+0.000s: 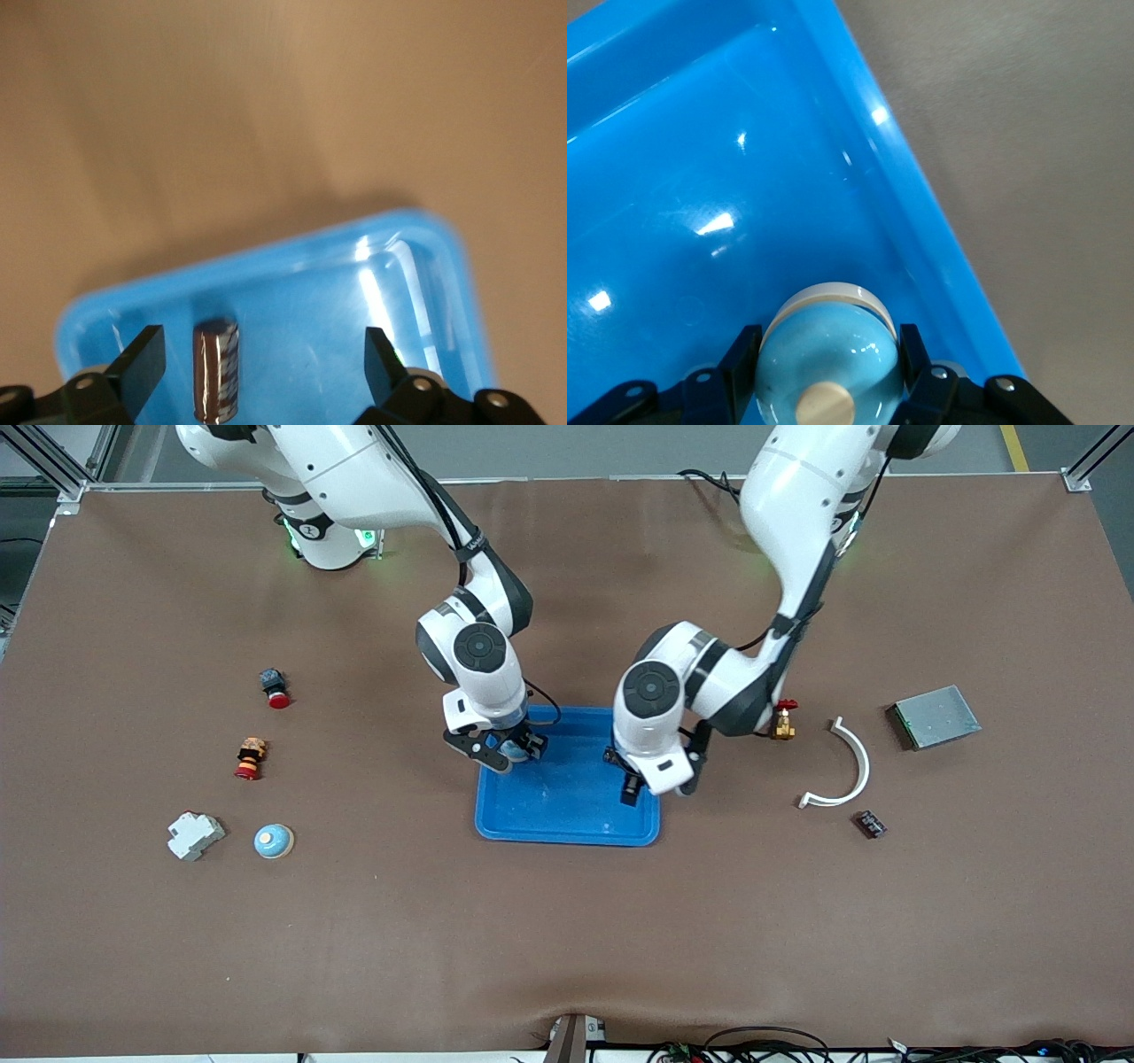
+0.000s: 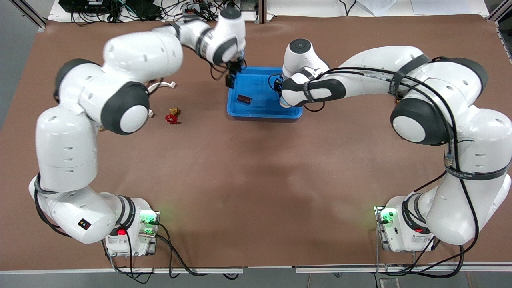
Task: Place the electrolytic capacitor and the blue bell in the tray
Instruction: 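Release the capacitor and bell into the tray and lift both grippers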
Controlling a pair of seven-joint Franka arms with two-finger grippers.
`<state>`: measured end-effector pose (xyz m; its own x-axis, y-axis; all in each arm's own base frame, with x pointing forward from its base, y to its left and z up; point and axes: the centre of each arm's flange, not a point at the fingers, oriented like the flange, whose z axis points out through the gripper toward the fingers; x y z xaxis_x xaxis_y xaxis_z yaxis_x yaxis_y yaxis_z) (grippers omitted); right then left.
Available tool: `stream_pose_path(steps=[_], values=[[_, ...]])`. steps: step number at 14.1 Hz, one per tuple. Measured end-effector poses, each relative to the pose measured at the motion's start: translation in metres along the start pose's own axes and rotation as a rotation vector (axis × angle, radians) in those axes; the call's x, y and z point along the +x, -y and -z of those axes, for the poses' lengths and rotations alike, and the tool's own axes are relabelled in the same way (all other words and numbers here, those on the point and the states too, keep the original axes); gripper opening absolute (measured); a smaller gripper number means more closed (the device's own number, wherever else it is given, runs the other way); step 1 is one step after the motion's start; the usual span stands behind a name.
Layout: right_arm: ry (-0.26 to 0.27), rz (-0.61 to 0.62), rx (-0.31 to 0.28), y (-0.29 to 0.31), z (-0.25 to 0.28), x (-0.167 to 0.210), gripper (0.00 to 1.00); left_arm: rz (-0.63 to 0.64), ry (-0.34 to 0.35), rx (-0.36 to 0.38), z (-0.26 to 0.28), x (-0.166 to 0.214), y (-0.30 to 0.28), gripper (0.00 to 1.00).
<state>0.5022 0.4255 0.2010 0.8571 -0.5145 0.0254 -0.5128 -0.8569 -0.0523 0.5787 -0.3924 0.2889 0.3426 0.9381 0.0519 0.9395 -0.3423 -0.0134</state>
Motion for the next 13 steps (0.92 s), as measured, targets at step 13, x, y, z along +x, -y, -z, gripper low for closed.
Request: stream_pose_path(steps=[13], values=[[0.001,-0.008,-0.011,0.010,-0.022,0.001,0.93,-0.304,0.044,0.159,0.051,0.313,0.041,1.00]])
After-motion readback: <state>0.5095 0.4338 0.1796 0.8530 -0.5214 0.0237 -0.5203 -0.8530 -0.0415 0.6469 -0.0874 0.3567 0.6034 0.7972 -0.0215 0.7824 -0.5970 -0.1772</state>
